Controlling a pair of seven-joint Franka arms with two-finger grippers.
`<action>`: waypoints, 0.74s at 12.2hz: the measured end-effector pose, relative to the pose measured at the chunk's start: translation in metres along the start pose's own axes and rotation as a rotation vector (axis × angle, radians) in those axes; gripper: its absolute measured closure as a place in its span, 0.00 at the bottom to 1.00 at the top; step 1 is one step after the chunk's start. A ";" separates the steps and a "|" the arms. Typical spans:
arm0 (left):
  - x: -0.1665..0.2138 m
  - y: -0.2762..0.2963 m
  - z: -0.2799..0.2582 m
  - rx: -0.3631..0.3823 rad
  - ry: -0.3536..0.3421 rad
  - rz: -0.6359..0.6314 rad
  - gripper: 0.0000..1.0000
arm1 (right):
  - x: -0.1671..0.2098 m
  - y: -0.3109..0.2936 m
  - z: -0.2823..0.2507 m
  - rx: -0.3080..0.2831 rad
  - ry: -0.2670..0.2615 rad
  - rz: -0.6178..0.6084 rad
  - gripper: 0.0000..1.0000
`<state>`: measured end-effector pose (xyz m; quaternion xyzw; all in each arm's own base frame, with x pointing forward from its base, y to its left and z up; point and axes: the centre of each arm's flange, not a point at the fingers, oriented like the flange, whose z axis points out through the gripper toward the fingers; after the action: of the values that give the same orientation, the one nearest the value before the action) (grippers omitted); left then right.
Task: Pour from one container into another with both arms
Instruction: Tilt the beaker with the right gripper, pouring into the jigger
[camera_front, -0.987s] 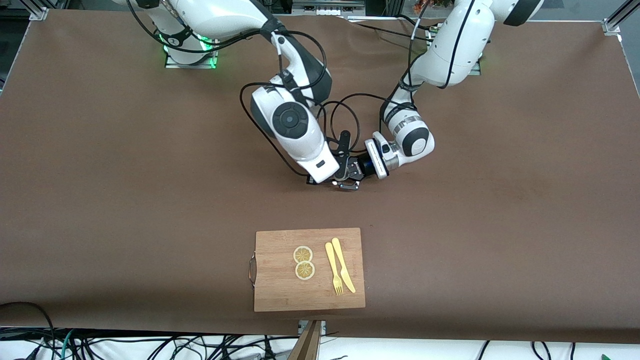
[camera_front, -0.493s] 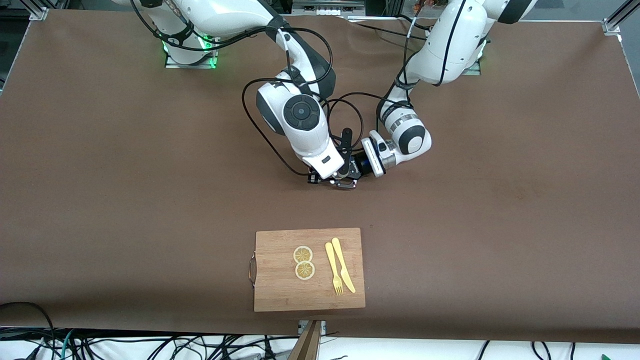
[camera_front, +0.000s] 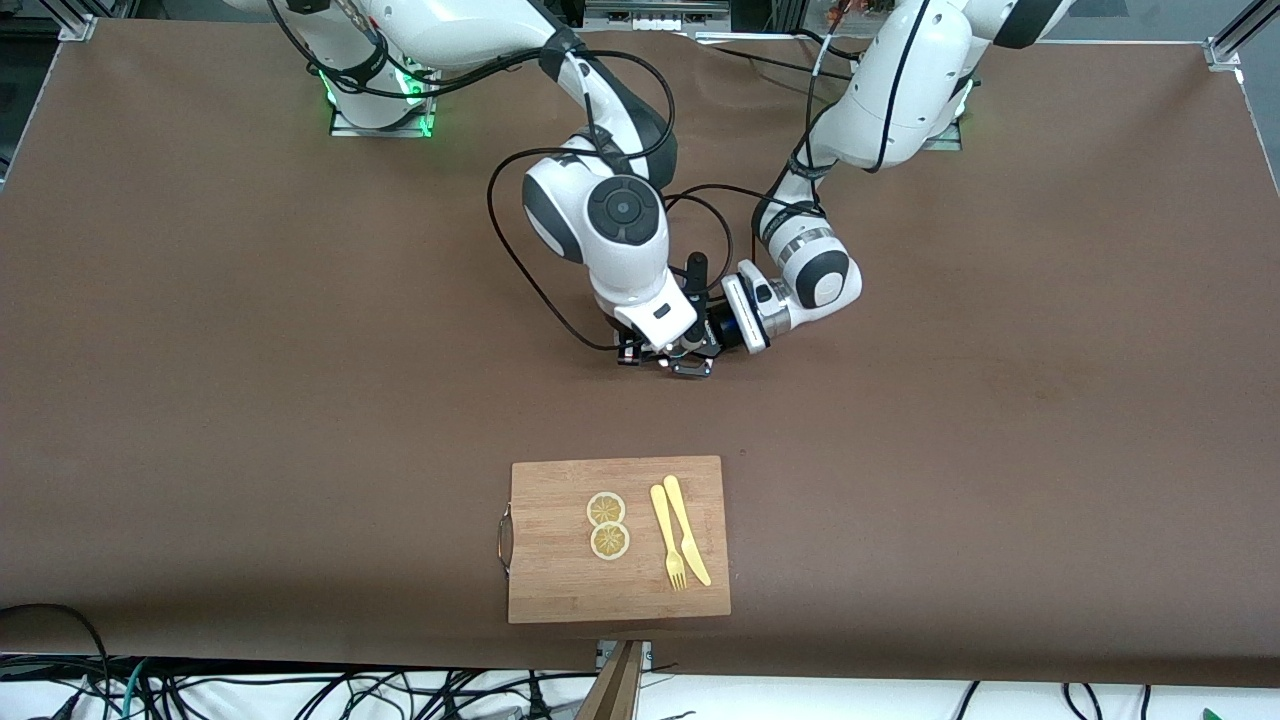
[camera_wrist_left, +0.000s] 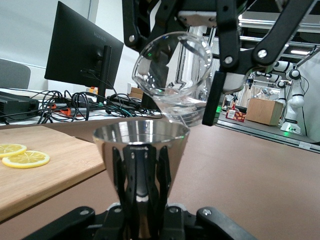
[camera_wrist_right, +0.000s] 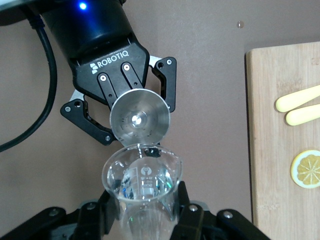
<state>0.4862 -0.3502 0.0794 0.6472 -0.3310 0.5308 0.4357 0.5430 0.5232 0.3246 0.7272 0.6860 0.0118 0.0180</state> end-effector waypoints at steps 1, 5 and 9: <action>0.000 0.000 0.000 0.000 0.000 0.000 0.91 | 0.003 -0.003 0.000 -0.009 -0.008 -0.006 0.51; 0.000 0.000 0.000 0.000 -0.001 0.009 0.91 | 0.009 -0.010 0.000 -0.050 -0.044 -0.026 0.51; -0.001 0.001 0.001 -0.001 -0.003 0.013 0.91 | 0.016 -0.018 -0.001 -0.087 -0.074 -0.042 0.51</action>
<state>0.4855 -0.3512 0.0789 0.6455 -0.3361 0.5324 0.4323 0.5256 0.5407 0.3245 0.7111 0.6989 0.0143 0.0752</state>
